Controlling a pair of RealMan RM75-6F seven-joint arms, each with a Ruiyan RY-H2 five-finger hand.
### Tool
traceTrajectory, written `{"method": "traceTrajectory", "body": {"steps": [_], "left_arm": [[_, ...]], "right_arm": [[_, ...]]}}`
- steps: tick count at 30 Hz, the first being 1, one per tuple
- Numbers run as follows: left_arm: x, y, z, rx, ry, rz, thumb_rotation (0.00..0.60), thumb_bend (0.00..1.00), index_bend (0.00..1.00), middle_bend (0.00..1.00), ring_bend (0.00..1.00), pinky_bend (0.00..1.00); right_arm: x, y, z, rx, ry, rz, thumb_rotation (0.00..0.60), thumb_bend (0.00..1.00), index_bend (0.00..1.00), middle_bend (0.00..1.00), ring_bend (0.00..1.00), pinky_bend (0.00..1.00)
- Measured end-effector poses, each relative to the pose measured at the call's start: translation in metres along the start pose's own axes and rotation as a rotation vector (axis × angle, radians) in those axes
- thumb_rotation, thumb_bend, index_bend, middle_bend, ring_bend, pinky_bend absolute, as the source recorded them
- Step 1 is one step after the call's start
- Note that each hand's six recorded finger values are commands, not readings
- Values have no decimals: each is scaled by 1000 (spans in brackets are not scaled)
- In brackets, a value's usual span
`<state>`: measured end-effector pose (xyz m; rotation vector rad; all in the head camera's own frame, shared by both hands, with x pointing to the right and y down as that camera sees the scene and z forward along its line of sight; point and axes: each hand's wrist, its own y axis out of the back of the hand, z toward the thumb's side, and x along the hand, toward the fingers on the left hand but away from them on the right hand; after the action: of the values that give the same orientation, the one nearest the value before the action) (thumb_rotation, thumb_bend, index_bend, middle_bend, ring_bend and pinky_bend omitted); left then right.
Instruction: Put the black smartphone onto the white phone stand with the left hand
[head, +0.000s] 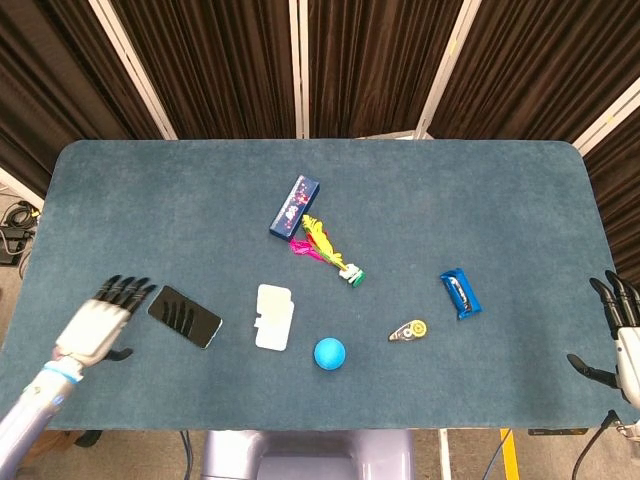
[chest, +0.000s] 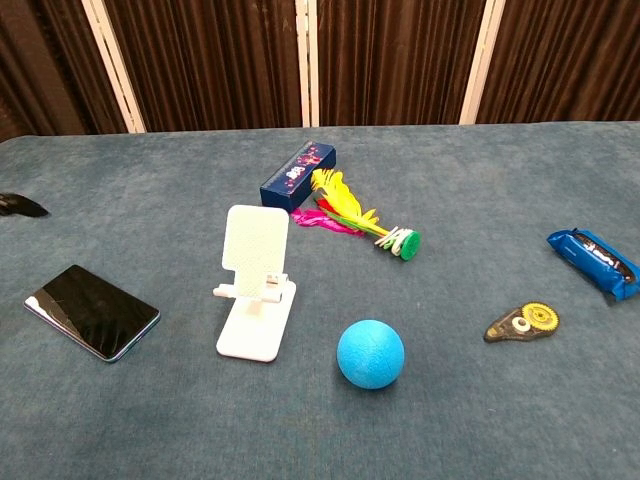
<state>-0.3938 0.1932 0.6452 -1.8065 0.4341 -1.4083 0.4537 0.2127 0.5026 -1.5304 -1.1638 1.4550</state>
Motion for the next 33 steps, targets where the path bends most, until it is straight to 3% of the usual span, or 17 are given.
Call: {"method": "traceTrajectory", "body": {"steps": [7, 13, 29, 33], "left_arm": [[27, -18, 12, 73, -111, -11, 600, 0, 178, 76, 112, 162], [49, -20, 19, 94, -169, 11, 600, 0, 205, 108, 141, 207], [81, -37, 31, 166, -212, -58, 600, 0, 218, 119, 156, 223], [84, -41, 34, 176, -216, -67, 600, 0, 291, 187, 217, 270]], "right_arm": [[-2, -6, 2, 17, -6, 16, 600, 0, 0, 0, 0, 0], [-3, -8, 1, 20, -12, 21, 600, 0, 0, 0, 0, 0], [-4, -11, 1, 34, -15, 27, 600, 0, 0, 0, 0, 0], [-4, -12, 0, 34, -18, 29, 600, 0, 0, 0, 0, 0]]}}
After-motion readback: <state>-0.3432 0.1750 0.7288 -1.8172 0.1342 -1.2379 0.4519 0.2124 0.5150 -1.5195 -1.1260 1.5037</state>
